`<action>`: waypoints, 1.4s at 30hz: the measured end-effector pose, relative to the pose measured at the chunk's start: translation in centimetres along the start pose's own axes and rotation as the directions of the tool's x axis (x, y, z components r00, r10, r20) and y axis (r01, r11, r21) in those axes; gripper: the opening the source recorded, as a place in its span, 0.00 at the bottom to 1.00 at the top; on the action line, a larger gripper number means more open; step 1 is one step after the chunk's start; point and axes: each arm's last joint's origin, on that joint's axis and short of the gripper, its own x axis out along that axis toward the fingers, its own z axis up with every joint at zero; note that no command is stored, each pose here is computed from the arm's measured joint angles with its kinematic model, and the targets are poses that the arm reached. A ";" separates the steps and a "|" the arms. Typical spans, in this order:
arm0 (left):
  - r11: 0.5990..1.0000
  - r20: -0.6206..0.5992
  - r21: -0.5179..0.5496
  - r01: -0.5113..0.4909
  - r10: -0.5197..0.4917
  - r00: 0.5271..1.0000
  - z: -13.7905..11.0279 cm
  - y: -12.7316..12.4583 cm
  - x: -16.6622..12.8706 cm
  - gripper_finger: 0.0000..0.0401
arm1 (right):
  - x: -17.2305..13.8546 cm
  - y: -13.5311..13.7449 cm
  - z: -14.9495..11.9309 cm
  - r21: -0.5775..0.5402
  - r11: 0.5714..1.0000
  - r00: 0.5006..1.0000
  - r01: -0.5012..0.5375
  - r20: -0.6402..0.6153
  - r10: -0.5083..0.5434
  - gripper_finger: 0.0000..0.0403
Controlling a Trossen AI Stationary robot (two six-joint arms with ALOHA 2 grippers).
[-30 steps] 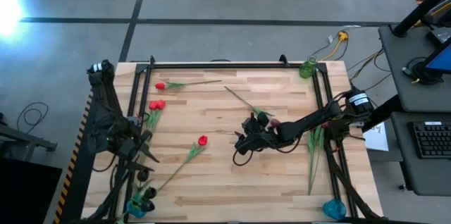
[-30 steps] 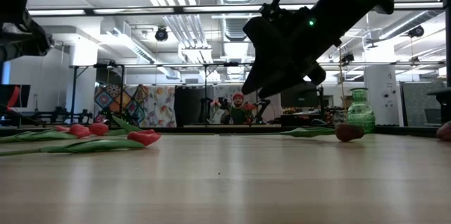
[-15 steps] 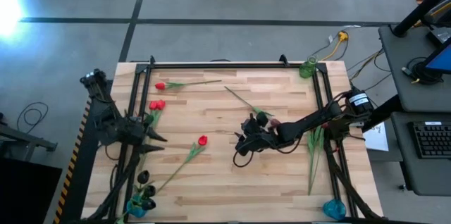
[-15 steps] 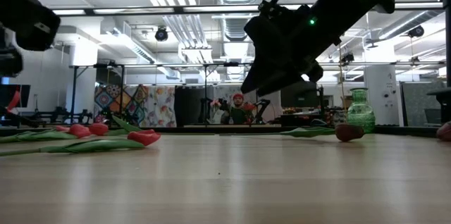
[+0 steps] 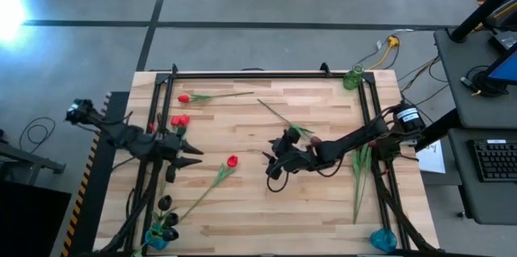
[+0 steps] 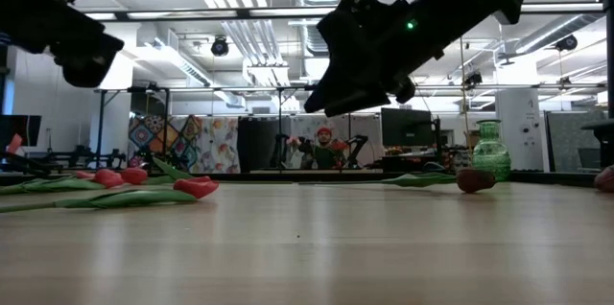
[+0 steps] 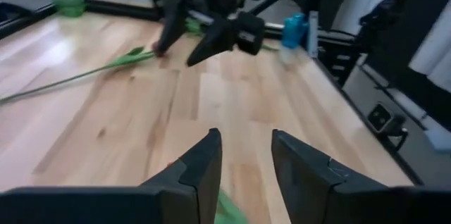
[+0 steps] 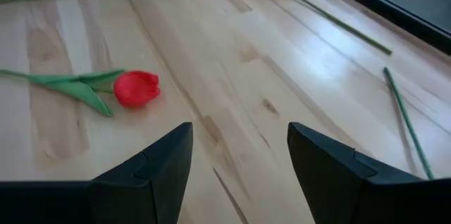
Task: Sort flowers into vase by color
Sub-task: Put the dark red tulip into the green vase
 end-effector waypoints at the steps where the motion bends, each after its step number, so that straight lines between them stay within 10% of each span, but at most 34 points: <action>1: 1.000 0.005 0.004 0.018 -0.018 1.000 0.0 0.1 0.2 0.27 | 0.1 0.1 0.0 0.001 1.000 1.000 -0.002 0.001 0.002 0.56; 18: 1.000 0.015 -0.015 -0.009 0.009 1.000 0.5 2.2 1.6 0.27 | -0.4 0.0 0.1 0.086 0.996 0.982 0.014 -0.187 0.002 0.56; 26: 0.995 0.024 -0.041 -0.097 0.098 0.995 -0.5 2.6 1.9 0.27 | -3.5 -1.4 3.9 0.067 0.959 0.851 0.275 -0.481 -0.211 0.56; 32: 0.995 0.091 -0.068 -0.066 0.072 0.993 -2.5 3.0 2.4 0.27 | -3.5 -4.0 5.3 0.275 0.833 0.711 0.479 -0.678 -0.186 0.56; 36: 0.994 0.073 -0.080 -0.071 0.077 0.994 -2.8 3.1 2.5 0.27 | -1.5 -5.5 5.0 0.490 0.648 0.727 0.583 -0.671 -0.147 0.56; 42: 0.995 0.057 -0.060 -0.077 0.080 0.995 -3.0 3.1 2.5 0.27 | 0.9 -7.1 5.5 0.613 0.524 0.762 0.592 -0.637 -0.116 0.56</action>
